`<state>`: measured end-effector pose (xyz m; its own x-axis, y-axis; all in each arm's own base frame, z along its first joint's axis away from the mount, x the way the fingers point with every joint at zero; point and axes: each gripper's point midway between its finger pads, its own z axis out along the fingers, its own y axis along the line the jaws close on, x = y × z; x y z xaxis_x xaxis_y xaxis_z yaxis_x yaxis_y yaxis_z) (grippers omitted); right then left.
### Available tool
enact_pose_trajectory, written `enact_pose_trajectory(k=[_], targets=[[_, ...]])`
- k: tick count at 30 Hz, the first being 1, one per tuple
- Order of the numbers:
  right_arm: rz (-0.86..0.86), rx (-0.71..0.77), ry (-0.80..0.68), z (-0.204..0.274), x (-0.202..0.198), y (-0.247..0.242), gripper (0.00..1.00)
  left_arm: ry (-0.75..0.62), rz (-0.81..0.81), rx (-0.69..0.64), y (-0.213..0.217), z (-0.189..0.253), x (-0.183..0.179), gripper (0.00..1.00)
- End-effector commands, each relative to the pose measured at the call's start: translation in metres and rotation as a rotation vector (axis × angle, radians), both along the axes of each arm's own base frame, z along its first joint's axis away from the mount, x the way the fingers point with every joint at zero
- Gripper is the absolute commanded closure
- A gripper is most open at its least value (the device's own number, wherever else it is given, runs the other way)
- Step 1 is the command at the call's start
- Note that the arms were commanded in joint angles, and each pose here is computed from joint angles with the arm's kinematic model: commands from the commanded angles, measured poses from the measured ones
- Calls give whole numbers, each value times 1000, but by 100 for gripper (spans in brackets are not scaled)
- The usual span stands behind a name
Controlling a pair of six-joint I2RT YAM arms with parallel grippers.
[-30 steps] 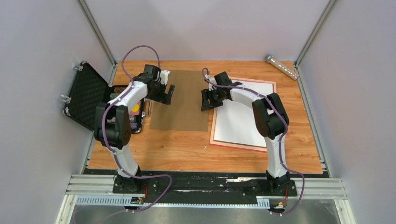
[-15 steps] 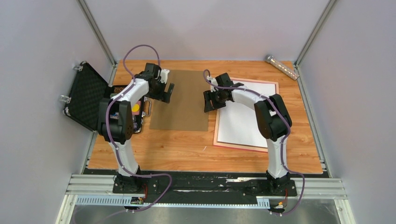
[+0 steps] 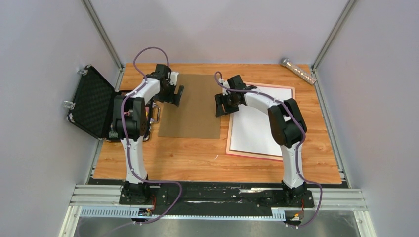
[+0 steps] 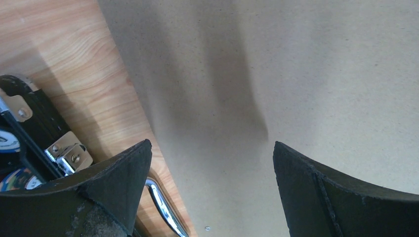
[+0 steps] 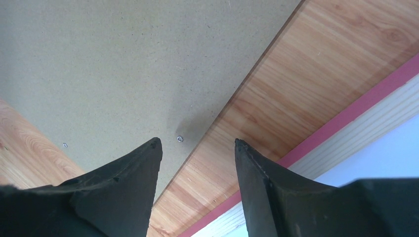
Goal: Put the photo into the frame
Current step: Move the photo frame to the center of the board, then turn over the photo frame item at the center of the board.
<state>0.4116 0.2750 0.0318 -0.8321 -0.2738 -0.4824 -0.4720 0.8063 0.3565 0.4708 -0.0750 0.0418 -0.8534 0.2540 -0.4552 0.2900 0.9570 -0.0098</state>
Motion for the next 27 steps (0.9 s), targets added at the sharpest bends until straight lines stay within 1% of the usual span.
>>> enact_pose_trajectory(k=[1, 6, 11, 27], targets=[[-17, 5, 28, -5, 1, 2, 41, 34, 47, -75, 4, -1, 7, 0], [-20, 14, 36, -5, 2, 4, 41, 102, 66, -133, 1, -16, 4, 0], [-35, 24, 48, -5, 4, 4, 41, 138, 63, -174, -2, -23, -3, 0], [-32, 121, 172, -16, -6, 22, 41, 220, 7, -311, -24, -31, -47, 1]])
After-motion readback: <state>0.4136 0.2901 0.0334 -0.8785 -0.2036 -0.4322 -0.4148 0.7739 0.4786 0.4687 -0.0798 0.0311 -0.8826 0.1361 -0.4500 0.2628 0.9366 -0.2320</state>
